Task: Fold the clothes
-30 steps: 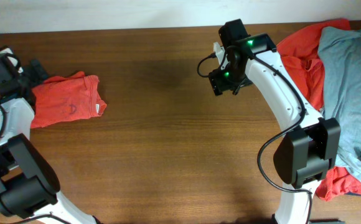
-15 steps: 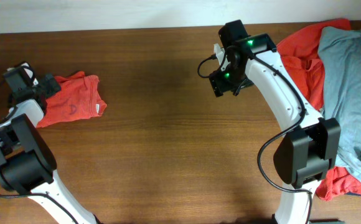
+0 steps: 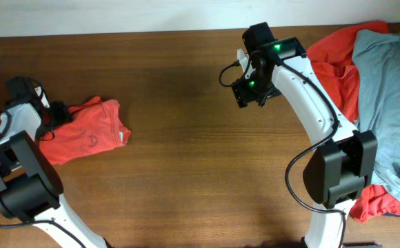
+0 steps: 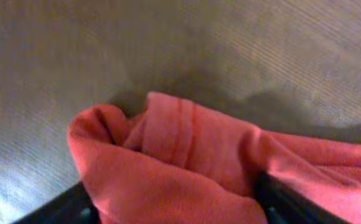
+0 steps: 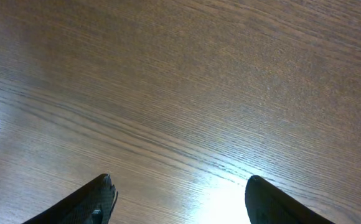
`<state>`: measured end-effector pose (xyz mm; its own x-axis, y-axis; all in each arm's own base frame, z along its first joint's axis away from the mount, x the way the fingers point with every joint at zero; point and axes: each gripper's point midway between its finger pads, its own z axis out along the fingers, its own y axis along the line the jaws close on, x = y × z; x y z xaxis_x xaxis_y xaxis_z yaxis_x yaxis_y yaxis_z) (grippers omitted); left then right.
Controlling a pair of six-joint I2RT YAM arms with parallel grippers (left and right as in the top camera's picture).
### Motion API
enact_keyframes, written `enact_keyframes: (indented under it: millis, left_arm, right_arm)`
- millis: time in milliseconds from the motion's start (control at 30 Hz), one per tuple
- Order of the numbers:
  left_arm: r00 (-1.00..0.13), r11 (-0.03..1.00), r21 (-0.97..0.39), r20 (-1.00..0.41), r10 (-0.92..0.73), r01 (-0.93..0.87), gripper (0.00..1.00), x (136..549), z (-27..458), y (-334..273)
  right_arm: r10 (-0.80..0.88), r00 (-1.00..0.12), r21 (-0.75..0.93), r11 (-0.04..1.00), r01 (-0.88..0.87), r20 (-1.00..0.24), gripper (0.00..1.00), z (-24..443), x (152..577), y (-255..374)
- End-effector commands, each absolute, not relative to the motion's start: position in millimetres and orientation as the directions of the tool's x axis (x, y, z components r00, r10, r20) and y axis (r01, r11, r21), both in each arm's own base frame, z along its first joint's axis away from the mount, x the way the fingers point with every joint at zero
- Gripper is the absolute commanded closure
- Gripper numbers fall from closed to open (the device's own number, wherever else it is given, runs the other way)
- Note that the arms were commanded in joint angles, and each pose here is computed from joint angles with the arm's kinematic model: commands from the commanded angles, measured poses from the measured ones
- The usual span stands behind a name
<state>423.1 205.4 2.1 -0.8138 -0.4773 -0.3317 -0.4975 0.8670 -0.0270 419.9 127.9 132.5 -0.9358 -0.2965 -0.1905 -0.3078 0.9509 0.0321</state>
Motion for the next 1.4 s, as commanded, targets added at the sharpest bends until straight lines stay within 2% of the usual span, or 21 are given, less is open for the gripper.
enact_keyframes:
  millis: [0, 133, 300, 400, 533, 633, 667, 800, 933, 1000, 1100, 1367]
  left_arm:
    - [-0.824, 0.830, -0.037, -0.106, -0.557, -0.556, 0.01, 373.8, -51.7, 178.5]
    - [-0.818, 0.825, 0.036, -0.160, -0.553, -0.564, 0.01, 379.2, -38.6, 196.5]
    - [-0.787, 0.817, 0.048, -0.307, -0.536, -0.575, 0.01, 409.1, 15.8, 217.9]
    - [-0.792, 0.874, 0.029, -0.437, -0.426, -0.485, 0.01, 438.0, 75.2, 218.2]
    - [-0.793, 0.936, 0.076, -0.557, -0.247, -0.345, 0.01, 460.8, 137.3, 202.6]
    - [-0.818, 0.992, 0.093, -0.575, -0.016, -0.084, 0.03, 469.8, 162.8, 146.8]
    - [-0.829, 0.997, 0.076, -0.556, 0.056, 0.016, 0.07, 469.1, 160.5, 121.5]
    - [-0.886, 0.987, 0.019, -0.440, 0.150, 0.158, 0.22, 451.0, 138.9, 63.7]
    - [-0.925, 0.969, -0.030, -0.309, 0.222, 0.243, 0.57, 427.6, 112.8, 24.0]
    - [-0.930, 0.963, -0.039, -0.273, 0.248, 0.268, 0.71, 423.1, 99.4, 12.3]
    - [-0.940, 0.958, -0.046, -0.212, 0.268, 0.283, 0.77, 418.0, 77.4, 5.0]
    - [-0.960, 0.961, -0.014, -0.048, 0.275, 0.276, 0.78, 404.8, 21.9, 16.5]
  right_arm:
    - [-0.288, -0.937, 0.021, 0.954, -0.298, -0.197, 0.28, 136.2, 421.1, 125.7]
    - [-0.287, -0.937, 0.021, 0.955, -0.297, -0.197, 0.27, 136.2, 421.1, 125.5]
    - [-0.288, -0.937, 0.021, 0.954, -0.298, -0.197, 0.27, 136.2, 421.1, 125.7]
    - [-0.288, -0.937, 0.021, 0.954, -0.297, -0.197, 0.27, 136.1, 421.0, 125.6]
    - [-0.288, -0.938, 0.022, 0.954, -0.297, -0.192, 0.27, 135.8, 419.9, 125.4]
    - [-0.288, -0.938, 0.021, 0.955, -0.297, -0.191, 0.27, 135.8, 419.7, 125.1]
    - [-0.288, -0.938, 0.021, 0.955, -0.297, -0.191, 0.27, 135.8, 419.7, 125.1]
    - [-0.288, -0.939, 0.021, 0.955, -0.297, -0.190, 0.27, 135.7, 419.5, 125.0]
    - [-0.288, -0.939, 0.021, 0.955, -0.297, -0.190, 0.27, 135.7, 419.5, 125.0]
    - [-0.288, -0.939, 0.021, 0.955, -0.297, -0.190, 0.27, 135.7, 419.5, 125.0]
    - [-0.288, -0.939, 0.021, 0.955, -0.297, -0.189, 0.27, 135.7, 419.1, 124.9]
    - [-0.292, -0.940, 0.020, 0.954, -0.300, -0.177, 0.27, 135.1, 416.3, 124.0]
